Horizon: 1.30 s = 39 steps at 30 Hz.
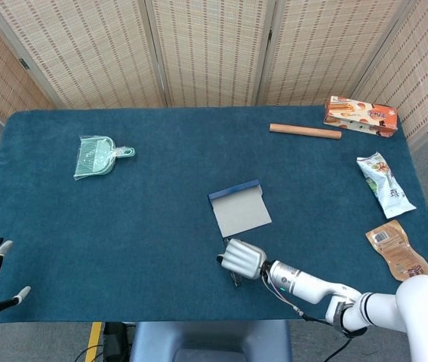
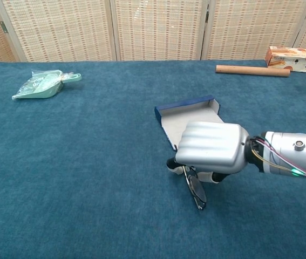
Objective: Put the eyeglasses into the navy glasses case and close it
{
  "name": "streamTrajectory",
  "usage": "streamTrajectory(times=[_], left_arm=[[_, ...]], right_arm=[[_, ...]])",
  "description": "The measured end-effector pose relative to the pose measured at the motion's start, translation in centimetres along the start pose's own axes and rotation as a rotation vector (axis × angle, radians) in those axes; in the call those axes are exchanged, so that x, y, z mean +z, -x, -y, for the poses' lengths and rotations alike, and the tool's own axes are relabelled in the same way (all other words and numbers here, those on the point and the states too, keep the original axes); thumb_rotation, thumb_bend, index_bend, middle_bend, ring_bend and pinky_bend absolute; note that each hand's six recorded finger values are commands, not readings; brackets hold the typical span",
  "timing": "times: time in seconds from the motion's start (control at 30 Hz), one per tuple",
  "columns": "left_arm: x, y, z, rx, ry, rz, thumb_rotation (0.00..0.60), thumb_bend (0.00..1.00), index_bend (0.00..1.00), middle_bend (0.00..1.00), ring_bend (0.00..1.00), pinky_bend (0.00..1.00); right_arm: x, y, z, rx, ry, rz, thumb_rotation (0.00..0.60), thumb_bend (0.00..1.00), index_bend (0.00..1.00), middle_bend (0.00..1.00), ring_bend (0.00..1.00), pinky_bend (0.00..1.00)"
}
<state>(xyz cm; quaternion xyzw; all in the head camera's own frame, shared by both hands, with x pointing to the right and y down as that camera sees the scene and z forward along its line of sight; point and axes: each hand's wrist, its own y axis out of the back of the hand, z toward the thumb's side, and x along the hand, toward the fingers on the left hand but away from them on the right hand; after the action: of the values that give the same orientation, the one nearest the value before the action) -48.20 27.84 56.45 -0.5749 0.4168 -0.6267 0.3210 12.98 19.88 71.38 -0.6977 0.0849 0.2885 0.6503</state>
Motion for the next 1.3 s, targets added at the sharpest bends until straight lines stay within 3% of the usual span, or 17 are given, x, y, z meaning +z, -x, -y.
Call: streamTrajectory(times=[0.27,0.6,0.9,1.2,1.3], left_arm=[[0.0,0.0,-0.1,0.002,-0.002,0.002,0.600,0.19,0.15,0.10,0.10,0.20],[0.1,0.0,-0.1,0.002,-0.003,0.004,0.600,0.19,0.15,0.10,0.10,0.20],[0.3,-0.2,0.0,-0.002,-0.002,0.013,0.600,0.19,0.15,0.10,0.10,0.20],[0.6,-0.4,0.2,-0.008,0.001,0.022,0.600,0.19,0.15,0.10,0.10,0.20],[0.6,-0.4,0.4,-0.013,0.001,0.023,0.600,0.19,0.15,0.10,0.10,0.20]], right_arm=[[0.2,0.2,0.0,-0.036,0.021,0.016,0.600,0.46,0.55,1.00,1.00,0.97],[-1.2,0.1,-0.2,-0.063,0.072,0.085,0.600,0.47,0.58,1.00,1.00,0.97],[-5.5,-0.3,-0.4,-0.065,0.144,0.240,0.600,0.47,0.58,1.00,1.00,0.97],[-9.6,0.4,1.2,0.011,0.230,0.406,0.600,0.47,0.57,1.00,1.00,0.97],[-10.3,0.9,1.8,0.039,0.263,0.441,0.600,0.47,0.51,1.00,1.00,0.97]])
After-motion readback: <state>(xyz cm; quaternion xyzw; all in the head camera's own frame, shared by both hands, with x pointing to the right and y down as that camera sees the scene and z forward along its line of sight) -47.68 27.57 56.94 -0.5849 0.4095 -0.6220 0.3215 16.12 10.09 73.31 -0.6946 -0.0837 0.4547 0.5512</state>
